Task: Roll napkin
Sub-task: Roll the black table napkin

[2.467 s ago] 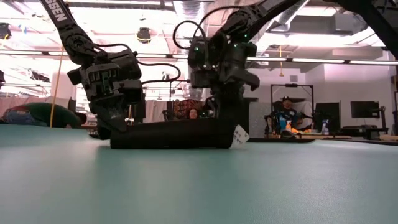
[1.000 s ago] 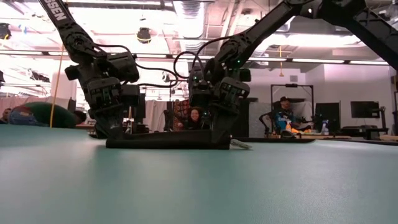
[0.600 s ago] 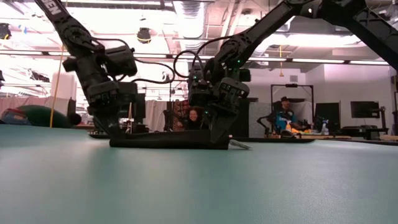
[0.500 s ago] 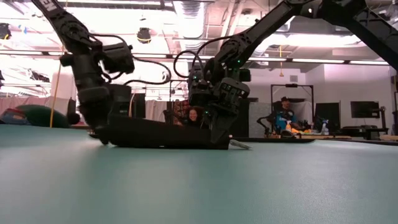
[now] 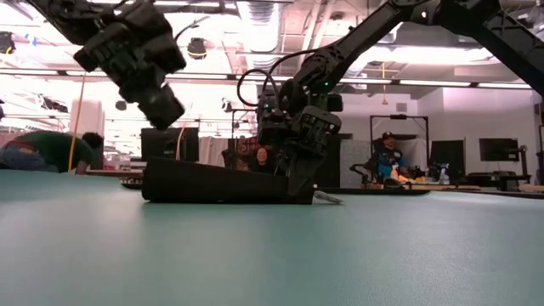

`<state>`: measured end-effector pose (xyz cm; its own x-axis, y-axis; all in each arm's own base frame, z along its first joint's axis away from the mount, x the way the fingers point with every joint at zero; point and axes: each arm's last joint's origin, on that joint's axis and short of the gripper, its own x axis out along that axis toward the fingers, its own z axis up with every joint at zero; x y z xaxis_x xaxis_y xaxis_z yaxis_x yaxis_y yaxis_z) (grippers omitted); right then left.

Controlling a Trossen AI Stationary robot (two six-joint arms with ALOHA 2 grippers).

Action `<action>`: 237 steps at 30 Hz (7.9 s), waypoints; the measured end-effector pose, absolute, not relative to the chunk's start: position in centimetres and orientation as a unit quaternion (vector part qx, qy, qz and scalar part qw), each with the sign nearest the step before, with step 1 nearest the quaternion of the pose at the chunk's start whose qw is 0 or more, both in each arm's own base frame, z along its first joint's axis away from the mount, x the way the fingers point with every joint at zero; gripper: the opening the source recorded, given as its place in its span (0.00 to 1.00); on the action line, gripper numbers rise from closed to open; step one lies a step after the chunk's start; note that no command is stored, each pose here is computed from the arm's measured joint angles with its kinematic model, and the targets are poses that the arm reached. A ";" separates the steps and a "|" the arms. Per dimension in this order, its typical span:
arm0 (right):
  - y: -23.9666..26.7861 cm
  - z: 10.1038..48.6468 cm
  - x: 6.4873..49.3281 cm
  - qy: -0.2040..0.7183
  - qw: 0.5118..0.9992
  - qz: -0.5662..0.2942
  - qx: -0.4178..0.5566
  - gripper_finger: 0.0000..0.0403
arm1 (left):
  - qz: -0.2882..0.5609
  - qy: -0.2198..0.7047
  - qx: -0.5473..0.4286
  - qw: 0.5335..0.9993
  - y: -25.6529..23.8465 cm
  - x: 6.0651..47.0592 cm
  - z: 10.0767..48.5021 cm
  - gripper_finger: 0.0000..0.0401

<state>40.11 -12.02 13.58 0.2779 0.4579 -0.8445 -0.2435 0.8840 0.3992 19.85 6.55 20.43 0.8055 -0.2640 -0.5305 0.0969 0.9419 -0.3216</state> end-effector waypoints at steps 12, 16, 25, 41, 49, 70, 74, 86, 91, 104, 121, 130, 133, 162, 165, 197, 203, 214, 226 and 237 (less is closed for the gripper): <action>-12.0 13.6 40.1 0.558 0.794 0.220 0.096 0.07 | -0.116 0.343 0.022 0.932 2.3 23.1 19.4 0.00; -12.0 13.6 40.2 0.558 0.794 0.221 0.096 0.07 | -0.127 0.379 -0.006 0.917 2.7 23.2 18.2 0.00; -11.8 13.6 40.3 0.557 0.795 0.222 0.095 0.07 | -0.126 0.410 -0.020 0.903 3.0 24.3 15.9 0.00; -11.5 13.6 40.3 0.557 0.794 0.225 0.092 0.07 | -0.030 0.398 -0.025 0.916 6.6 23.5 16.7 0.00; -11.5 13.6 40.3 0.557 0.794 0.225 0.091 0.07 | -0.018 0.400 -0.026 0.916 7.3 23.1 16.4 0.00; -11.5 13.6 40.3 0.566 0.789 0.210 0.116 0.08 | 0.048 0.387 -0.030 0.920 7.5 20.1 12.3 0.00; -11.5 13.6 40.3 0.567 0.789 0.202 0.124 0.19 | 0.051 0.387 -0.042 0.920 7.6 19.8 12.0 0.00; -12.4 16.6 41.2 0.588 0.786 0.161 0.099 0.33 | 0.048 0.408 -0.034 0.911 7.5 19.4 11.7 0.00; -12.9 17.2 41.4 0.578 0.795 0.162 0.091 0.33 | 0.048 0.413 -0.036 0.909 7.4 19.2 11.4 0.00; -16.3 18.8 41.0 0.552 0.819 0.133 0.084 0.34 | 0.058 0.409 -0.046 0.910 7.1 18.3 10.4 0.00; -20.7 22.0 38.8 0.479 0.866 0.119 0.080 0.32 | 0.064 0.415 -0.043 0.906 7.1 18.2 10.3 0.00; -19.4 22.4 39.1 0.434 0.876 0.194 0.089 0.10 | 0.070 0.415 -0.053 0.905 7.1 18.2 10.3 0.00; -18.6 21.5 39.4 0.431 0.875 0.207 0.076 0.03 | 0.070 0.415 -0.052 0.905 7.1 18.2 10.3 0.00; -17.1 16.6 40.8 0.427 0.900 0.050 0.072 0.01 | 0.071 0.416 -0.060 0.904 7.0 18.1 10.3 0.00; -16.2 16.4 41.0 0.445 0.892 0.024 0.081 0.01 | 0.071 0.416 -0.060 0.905 7.0 18.1 10.3 0.00; -6.7 12.6 41.8 0.447 0.853 -0.235 0.132 0.02 | 0.148 0.425 0.042 0.892 6.9 20.3 17.5 0.00; -6.7 12.6 41.8 0.445 0.852 -0.237 0.144 0.02 | 0.093 0.266 -0.025 0.959 6.2 20.5 19.3 0.00; -6.7 12.7 41.9 0.436 0.856 -0.238 0.141 0.02 | 0.202 0.112 -0.054 0.972 4.5 18.4 13.7 0.00; -6.7 12.8 42.1 0.428 0.861 -0.237 0.141 0.02 | 0.227 0.194 -0.026 0.954 3.5 22.4 10.8 0.00; -6.7 12.8 42.1 0.427 0.861 -0.237 0.144 0.02 | 0.258 0.240 -0.045 0.935 3.6 22.2 8.6 0.00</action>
<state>42.10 -6.71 12.80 0.5235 -0.2847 -0.8030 0.5305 0.8465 0.0457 22.24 3.64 8.58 0.7516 0.4608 -0.4720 -0.5038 0.8629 0.0402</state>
